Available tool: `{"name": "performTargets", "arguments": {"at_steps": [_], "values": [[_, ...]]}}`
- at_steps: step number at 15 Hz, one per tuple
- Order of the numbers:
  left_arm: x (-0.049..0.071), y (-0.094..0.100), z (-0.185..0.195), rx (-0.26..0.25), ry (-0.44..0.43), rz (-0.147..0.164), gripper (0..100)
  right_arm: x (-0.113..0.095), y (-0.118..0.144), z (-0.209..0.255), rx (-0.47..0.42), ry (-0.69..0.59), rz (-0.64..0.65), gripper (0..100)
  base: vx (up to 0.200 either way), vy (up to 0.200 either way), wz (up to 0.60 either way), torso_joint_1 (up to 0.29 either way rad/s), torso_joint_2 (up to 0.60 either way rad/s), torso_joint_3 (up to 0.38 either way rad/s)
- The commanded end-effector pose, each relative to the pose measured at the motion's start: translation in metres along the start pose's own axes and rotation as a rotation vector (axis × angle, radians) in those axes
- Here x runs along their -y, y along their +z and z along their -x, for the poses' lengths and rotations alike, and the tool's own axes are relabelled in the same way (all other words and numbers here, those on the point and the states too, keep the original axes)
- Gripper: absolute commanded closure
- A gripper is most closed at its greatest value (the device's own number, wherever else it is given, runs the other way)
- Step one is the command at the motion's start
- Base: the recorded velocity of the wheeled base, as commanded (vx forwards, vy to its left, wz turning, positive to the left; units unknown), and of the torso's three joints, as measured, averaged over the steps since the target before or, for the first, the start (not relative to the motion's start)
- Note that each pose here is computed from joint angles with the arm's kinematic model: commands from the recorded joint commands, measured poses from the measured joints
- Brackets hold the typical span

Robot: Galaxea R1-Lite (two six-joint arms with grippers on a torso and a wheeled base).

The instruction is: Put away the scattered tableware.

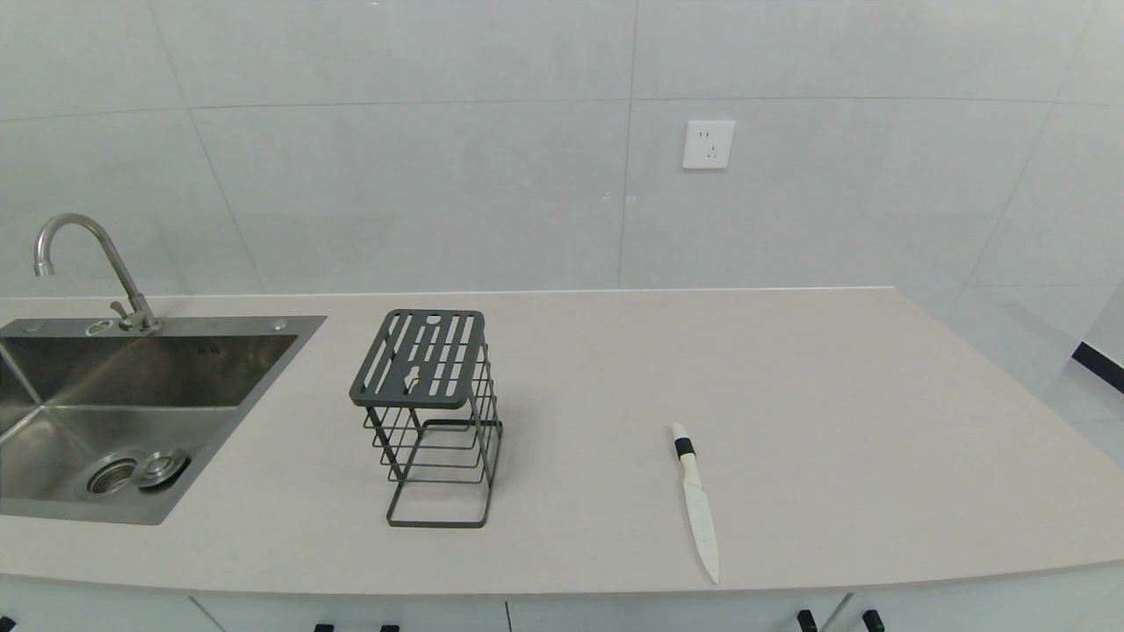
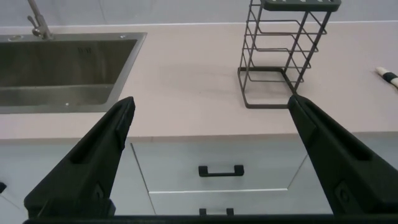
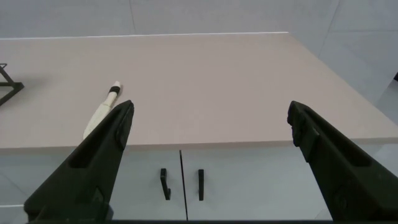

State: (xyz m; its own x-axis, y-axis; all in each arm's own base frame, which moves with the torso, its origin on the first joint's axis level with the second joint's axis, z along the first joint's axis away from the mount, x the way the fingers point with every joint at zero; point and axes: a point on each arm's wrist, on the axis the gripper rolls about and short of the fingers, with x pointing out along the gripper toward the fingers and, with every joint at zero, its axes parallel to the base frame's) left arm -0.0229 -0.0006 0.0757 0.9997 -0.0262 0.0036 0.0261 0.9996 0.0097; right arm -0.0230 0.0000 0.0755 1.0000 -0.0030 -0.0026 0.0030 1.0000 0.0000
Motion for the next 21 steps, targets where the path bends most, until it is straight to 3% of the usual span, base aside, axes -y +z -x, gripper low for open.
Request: {"name": "performTargets", "arguments": {"at_steps": [1, 11, 21], "values": [[0.0, 0.0001, -0.0001, -0.001, 0.0, 0.0, 0, 0.0, 0.0, 0.0, -0.001, 0.0, 0.0, 0, 0.0, 0.0, 0.0, 0.31, -0.03, 0.256], [0.0002, 0.0001, -0.0001, 0.0, -0.009, -0.012, 0, 0.0, -0.0002, 0.0, -0.002, -0.002, 0.0, 0, 0.0, 0.0, 0.0, 0.086, -0.11, -0.017], [0.0002, 0.0004, -0.0001, 0.003, -0.008, 0.005, 0, 0.0, -0.0002, 0.0, -0.002, 0.0, -0.003, 0, 0.0, 0.0, 0.0, 0.003, -0.01, -0.003]]}}
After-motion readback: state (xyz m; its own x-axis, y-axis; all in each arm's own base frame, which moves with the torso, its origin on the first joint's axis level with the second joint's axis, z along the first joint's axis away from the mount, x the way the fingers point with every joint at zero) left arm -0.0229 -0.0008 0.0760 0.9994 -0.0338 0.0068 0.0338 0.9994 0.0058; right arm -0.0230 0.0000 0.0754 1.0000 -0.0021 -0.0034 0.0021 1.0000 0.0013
